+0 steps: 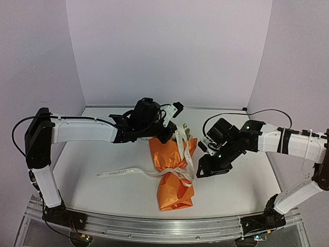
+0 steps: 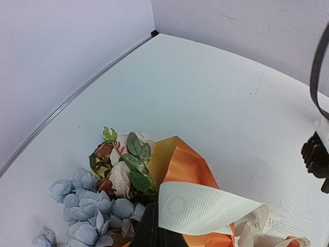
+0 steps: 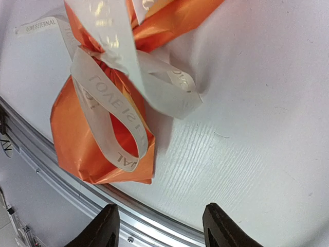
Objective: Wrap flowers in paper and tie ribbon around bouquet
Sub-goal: Cross the half-tied ribbon over the folded bouquet.
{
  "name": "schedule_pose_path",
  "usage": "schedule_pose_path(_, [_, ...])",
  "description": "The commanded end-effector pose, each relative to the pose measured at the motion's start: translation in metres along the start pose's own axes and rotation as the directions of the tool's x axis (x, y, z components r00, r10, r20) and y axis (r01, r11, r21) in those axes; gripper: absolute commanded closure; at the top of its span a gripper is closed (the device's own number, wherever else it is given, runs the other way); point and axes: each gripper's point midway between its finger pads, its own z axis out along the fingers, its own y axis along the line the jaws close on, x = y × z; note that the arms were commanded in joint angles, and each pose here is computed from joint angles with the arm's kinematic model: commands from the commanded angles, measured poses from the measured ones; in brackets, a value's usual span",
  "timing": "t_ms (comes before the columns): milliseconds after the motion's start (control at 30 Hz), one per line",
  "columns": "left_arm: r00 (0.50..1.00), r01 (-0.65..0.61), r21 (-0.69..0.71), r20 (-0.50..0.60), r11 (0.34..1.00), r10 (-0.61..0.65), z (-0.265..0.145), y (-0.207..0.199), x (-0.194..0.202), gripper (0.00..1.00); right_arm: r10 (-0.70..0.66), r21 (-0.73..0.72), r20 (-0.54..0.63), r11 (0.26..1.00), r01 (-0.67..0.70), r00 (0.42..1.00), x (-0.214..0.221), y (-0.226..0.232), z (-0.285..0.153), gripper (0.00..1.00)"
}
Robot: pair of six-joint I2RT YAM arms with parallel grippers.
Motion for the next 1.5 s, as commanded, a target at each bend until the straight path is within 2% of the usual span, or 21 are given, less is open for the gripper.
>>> schedule_pose_path(0, [0.999, 0.033, -0.078, 0.026, 0.996, -0.031, -0.002, 0.018, -0.017, 1.0, 0.028, 0.019, 0.111, 0.999, -0.03, 0.993, -0.017, 0.007, 0.009, 0.46])
schedule_pose_path(233, [0.999, 0.033, -0.109, 0.012, 0.993, -0.032, -0.015, 0.024, -0.008, 1.0, 0.055, 0.024, 0.159, 0.998, -0.06, 0.986, -0.025, 0.013, 0.036, 0.51])
schedule_pose_path(633, [1.0, 0.018, -0.129, 0.022, 0.991, -0.015, -0.049, 0.031, -0.003, 1.0, 0.058, 0.023, 0.126, 0.998, -0.061, 0.99, -0.013, 0.024, 0.065, 0.65])
schedule_pose_path(833, [1.0, 0.014, -0.131, 0.022, 0.991, -0.011, -0.051, 0.032, -0.003, 1.0, 0.057, 0.053, 0.133, 0.997, -0.065, 0.989, -0.002, 0.017, 0.07, 0.68])
schedule_pose_path(933, [1.0, 0.015, -0.132, 0.024, 0.991, -0.012, -0.052, 0.032, -0.004, 1.0, 0.056, 0.065, 0.139, 0.996, -0.066, 0.989, 0.001, 0.013, 0.07, 0.72])
schedule_pose_path(1133, [1.0, 0.013, -0.119, -0.006, 0.993, -0.014, -0.057, 0.03, 0.003, 1.0, 0.051, 0.063, 0.159, 0.996, -0.061, 0.986, 0.0, 0.013, 0.062, 0.92])
schedule_pose_path(1467, [0.987, 0.049, 0.05, -0.156, 0.998, -0.04, -0.094, -0.002, 0.04, 1.0, -0.055, 0.132, 0.141, 0.991, 0.037, 0.988, -0.011, 0.019, 0.027, 0.99])
